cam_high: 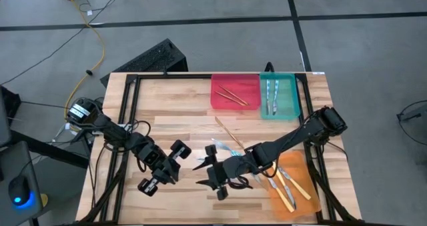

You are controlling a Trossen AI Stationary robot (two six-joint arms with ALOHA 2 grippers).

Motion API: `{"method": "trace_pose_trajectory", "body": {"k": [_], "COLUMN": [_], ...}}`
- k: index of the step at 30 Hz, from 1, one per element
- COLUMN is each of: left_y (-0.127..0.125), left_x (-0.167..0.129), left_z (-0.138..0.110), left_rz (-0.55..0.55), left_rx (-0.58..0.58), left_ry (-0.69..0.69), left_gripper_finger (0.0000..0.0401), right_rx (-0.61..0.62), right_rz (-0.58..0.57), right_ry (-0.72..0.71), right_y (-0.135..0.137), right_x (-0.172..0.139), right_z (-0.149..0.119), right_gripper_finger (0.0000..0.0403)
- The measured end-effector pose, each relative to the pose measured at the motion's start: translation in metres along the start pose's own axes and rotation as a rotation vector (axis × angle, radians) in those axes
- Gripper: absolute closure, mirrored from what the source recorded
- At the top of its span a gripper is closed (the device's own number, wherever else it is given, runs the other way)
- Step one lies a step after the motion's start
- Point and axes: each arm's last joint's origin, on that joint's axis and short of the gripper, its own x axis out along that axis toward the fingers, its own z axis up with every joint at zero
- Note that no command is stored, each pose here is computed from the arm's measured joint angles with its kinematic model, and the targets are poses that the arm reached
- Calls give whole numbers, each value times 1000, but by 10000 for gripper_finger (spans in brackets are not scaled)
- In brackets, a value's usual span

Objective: Sort silverware by color (type)
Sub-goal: Put the golden knife into the red bin

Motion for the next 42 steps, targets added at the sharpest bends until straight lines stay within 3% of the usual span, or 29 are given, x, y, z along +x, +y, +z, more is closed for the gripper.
{"method": "trace_pose_trajectory", "body": {"k": [6, 10, 13, 18, 24, 29, 31, 36, 39, 42], "left_y": [0, 3, 7, 13, 21, 24, 25, 26, 27, 27], "left_x": [0, 0, -1, -1, -4, -5, -6, -7, -7, -7], "left_z": [0, -6, -5, 3, 4, 4, 4, 4, 3, 2], "left_rz": [11, 90, 218, 465, 711, 756, 791, 836, 841, 840], "left_rx": [22, 83, 83, -93, -339, -427, -491, -512, -493, -473], "left_ry": [5, 62, 57, -60, -188, -240, -276, -303, -287, -267], "left_gripper_finger": [401, 401, 401, 401, 401, 401, 401, 401, 401, 401], "right_rx": [77, 113, 168, 206, 24, -128, -235, -472, -496, -404], "right_rz": [27, 40, 53, -23, -105, -206, -242, -370, -428, -440], "right_ry": [-30, 5, 76, 113, 25, 49, 90, 125, 124, 71], "right_y": [3, 4, 3, 1, 8, 10, 10, 16, 18, 19], "right_x": [-3, -19, -42, -77, -99, -92, -88, -78, -74, -75], "right_z": [4, 11, 16, 28, 45, 42, 38, 38, 39, 43], "right_gripper_finger": [168, 168, 168, 168, 168, 168, 168, 168, 168, 168]}}
